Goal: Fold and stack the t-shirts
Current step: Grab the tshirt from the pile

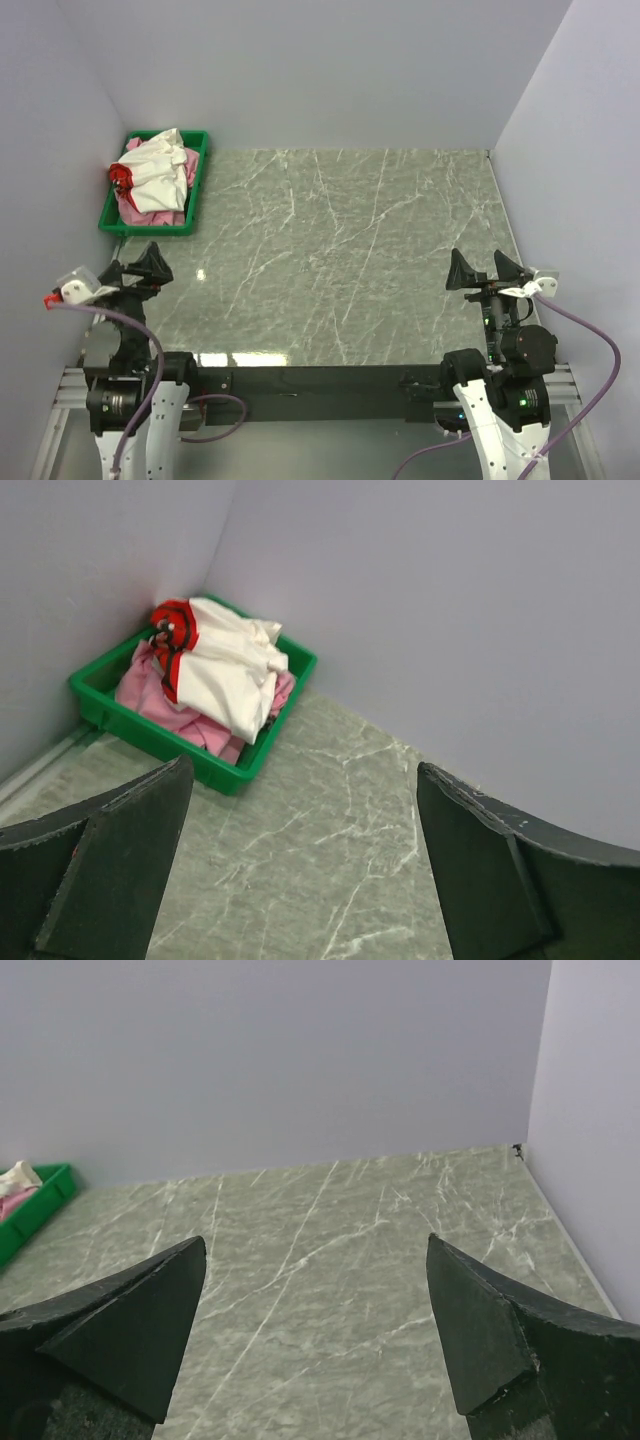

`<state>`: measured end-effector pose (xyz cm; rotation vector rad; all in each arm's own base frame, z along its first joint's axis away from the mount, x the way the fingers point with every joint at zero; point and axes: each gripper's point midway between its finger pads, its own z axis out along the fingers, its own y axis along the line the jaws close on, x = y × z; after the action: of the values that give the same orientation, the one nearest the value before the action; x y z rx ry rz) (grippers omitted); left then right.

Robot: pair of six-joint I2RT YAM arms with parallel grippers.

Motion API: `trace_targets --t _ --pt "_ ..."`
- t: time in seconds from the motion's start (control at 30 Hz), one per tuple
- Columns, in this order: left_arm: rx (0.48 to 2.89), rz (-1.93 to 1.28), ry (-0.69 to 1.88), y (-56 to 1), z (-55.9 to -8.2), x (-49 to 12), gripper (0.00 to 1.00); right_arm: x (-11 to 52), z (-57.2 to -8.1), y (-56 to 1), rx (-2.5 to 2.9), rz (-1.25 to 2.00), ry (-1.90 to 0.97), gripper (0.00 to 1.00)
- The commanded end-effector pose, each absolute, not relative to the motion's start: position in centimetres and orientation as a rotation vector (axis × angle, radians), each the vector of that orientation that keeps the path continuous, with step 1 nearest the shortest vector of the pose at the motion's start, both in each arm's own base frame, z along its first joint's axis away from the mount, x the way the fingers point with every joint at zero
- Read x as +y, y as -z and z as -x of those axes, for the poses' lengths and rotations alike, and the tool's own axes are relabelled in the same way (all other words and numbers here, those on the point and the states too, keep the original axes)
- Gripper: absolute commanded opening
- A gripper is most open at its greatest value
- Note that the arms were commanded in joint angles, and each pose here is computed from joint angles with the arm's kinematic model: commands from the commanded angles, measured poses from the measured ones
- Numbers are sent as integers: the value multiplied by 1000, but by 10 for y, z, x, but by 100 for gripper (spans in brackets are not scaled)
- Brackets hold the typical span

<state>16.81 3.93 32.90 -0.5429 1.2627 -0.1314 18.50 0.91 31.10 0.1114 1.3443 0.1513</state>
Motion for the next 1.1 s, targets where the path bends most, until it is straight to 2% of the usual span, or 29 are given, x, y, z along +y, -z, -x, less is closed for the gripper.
trace_targets --t 0.0,0.17,0.37,0.4,0.47,0.57,0.8,0.87,1.0,1.07 --pt "1299 623 143 -328 -193 43 99 8 -163 -335 1210 -110 -183 97" --pt "1360 645 183 -322 -235 37 100 19 -176 -327 1250 -87 -224 97" --pt "1602 743 129 -289 -307 38 99 25 -177 -321 1266 -60 -248 98" --pt "1672 783 109 -269 -325 39 99 25 -177 -320 1268 -60 -246 98" --pt "1691 813 86 -264 -343 43 99 26 -177 -319 1265 -55 -249 98" --pt "1700 866 39 -261 -378 58 99 27 -178 -317 1268 -56 -258 98" --pt "1770 1049 -21 -204 -449 115 99 35 -179 -312 1298 -25 -289 98" --pt "1761 1056 -21 -205 -466 121 99 37 -182 -308 1312 -17 -289 98" --pt "1841 1103 -88 -160 -494 137 99 37 -186 -304 1336 -20 -285 98" --pt "1843 1109 -105 -157 -505 142 97 39 -188 -302 1347 -10 -285 98"
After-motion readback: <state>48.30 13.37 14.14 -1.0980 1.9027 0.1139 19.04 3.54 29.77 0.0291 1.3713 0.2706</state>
